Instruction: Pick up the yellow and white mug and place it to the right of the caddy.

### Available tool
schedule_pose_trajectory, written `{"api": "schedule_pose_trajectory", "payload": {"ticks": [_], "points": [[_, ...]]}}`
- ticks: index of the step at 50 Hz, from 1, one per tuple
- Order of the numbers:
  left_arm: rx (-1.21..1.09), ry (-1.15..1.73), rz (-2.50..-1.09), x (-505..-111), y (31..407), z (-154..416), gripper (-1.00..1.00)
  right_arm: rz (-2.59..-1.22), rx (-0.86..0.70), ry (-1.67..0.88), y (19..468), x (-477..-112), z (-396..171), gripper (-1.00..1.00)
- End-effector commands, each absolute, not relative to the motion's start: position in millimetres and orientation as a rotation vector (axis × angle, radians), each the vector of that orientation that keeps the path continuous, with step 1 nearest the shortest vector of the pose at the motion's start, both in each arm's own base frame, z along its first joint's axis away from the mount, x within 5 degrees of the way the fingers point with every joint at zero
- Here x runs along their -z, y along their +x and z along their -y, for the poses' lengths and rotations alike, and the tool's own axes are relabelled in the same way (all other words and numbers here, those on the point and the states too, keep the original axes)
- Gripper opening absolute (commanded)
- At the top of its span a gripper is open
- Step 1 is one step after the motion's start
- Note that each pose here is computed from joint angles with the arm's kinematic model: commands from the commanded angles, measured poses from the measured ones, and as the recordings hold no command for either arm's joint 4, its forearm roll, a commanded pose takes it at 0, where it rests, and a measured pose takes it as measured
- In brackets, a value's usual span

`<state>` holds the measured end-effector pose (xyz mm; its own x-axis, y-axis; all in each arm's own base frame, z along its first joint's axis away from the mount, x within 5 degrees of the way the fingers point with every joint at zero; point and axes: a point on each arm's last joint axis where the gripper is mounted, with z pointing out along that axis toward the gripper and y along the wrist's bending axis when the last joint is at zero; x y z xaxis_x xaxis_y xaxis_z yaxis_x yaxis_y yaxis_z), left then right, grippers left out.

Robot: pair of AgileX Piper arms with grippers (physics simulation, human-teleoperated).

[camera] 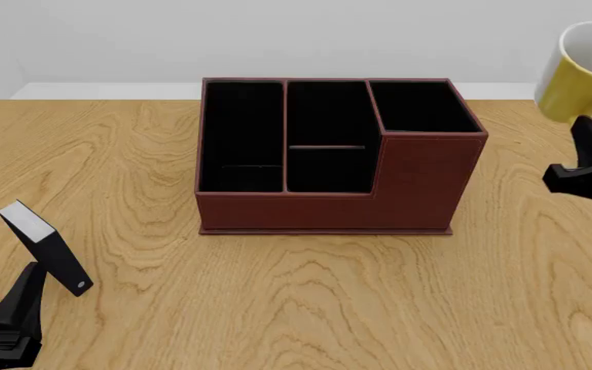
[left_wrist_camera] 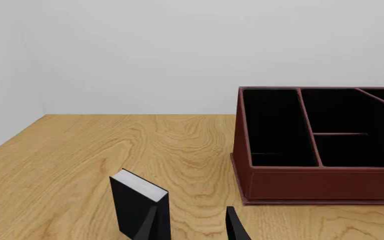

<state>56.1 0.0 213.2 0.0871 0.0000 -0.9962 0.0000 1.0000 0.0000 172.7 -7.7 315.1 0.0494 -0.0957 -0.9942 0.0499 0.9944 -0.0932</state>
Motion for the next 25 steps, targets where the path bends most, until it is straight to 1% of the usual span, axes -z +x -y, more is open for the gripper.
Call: {"api": "schedule_pose_trajectory", "payload": {"ticks": [1, 25], "points": [[0.000, 0.000, -1.484, -213.2, 56.1, 0.0, 1.00, -1.531, 0.117, -0.009, 182.2, -303.4, 12.3, -1.00], [0.000, 0.000, -1.484, -213.2, 56.1, 0.0, 1.00, -1.580, 0.120, 0.006, 191.9, -275.6, 15.5, -1.00]]}}
